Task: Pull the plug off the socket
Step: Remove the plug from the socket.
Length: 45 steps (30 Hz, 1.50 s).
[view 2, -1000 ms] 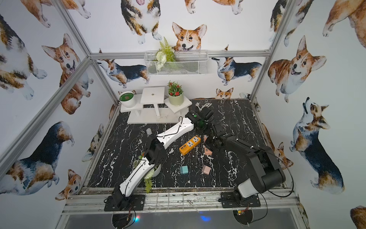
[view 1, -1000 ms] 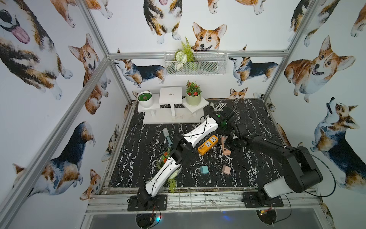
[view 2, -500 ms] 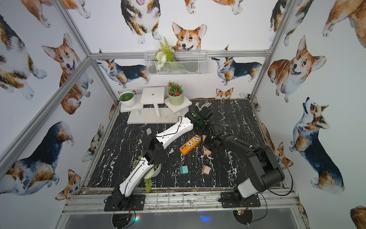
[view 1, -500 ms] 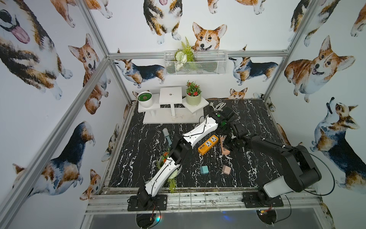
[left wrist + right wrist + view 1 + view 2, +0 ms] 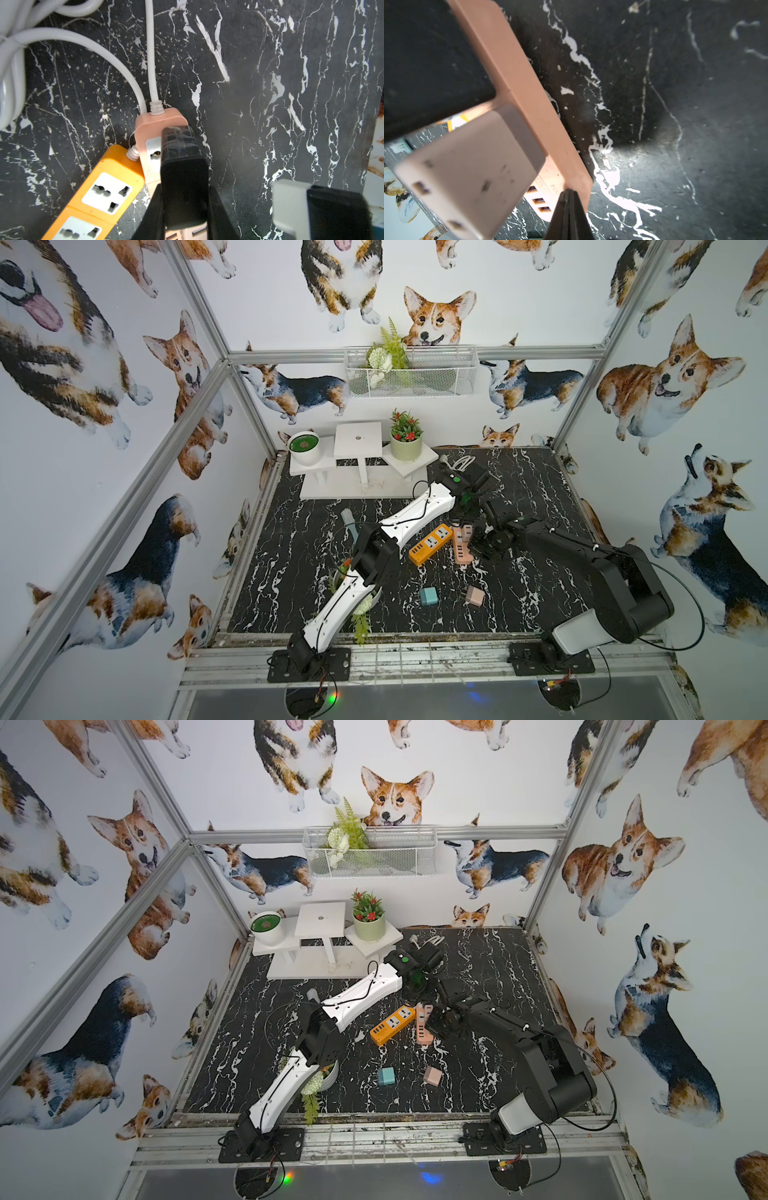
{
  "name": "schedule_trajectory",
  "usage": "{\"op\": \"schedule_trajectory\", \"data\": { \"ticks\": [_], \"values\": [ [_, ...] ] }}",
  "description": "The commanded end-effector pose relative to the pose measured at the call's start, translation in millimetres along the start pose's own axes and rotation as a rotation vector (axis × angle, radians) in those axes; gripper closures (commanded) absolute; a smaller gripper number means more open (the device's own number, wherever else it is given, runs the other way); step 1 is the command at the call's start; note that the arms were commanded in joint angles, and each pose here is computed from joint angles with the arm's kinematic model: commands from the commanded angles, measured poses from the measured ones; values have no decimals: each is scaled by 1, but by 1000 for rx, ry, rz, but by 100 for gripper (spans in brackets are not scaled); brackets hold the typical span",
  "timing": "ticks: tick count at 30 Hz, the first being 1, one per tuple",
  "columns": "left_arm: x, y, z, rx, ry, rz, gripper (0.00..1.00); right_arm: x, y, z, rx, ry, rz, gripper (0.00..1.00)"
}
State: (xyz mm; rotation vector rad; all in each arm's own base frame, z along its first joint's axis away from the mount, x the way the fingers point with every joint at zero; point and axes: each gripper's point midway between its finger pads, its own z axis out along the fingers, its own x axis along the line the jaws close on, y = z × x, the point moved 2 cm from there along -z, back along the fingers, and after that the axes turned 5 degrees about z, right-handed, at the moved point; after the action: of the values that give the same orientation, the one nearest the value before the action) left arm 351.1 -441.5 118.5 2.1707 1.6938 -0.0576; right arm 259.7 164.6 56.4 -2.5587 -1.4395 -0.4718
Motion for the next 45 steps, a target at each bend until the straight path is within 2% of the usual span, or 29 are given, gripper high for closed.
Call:
{"op": "schedule_trajectory", "data": {
  "ticks": [1, 14, 22, 29, 37, 45],
  "values": [
    [8, -5, 1, 11, 28, 28, 100, -51, -15, 0, 16, -259, 17, 91],
    [12, -9, 9, 27, 37, 36, 100, -14, -3, -20, -57, -132, -11, 90],
    [12, -10, 12, 34, 30, 46, 100, 20, 0, -45, -116, 57, -34, 88],
    [14, -13, 15, 61, 13, 43, 100, 33, -5, -18, -80, 15, -82, 83],
    [21, -12, 19, 88, -25, 19, 100, 43, -12, -5, -72, -26, -114, 82],
    [19, -8, 19, 90, -63, 5, 100, 7, -24, 17, -21, -214, -104, 83]
  ]
}}
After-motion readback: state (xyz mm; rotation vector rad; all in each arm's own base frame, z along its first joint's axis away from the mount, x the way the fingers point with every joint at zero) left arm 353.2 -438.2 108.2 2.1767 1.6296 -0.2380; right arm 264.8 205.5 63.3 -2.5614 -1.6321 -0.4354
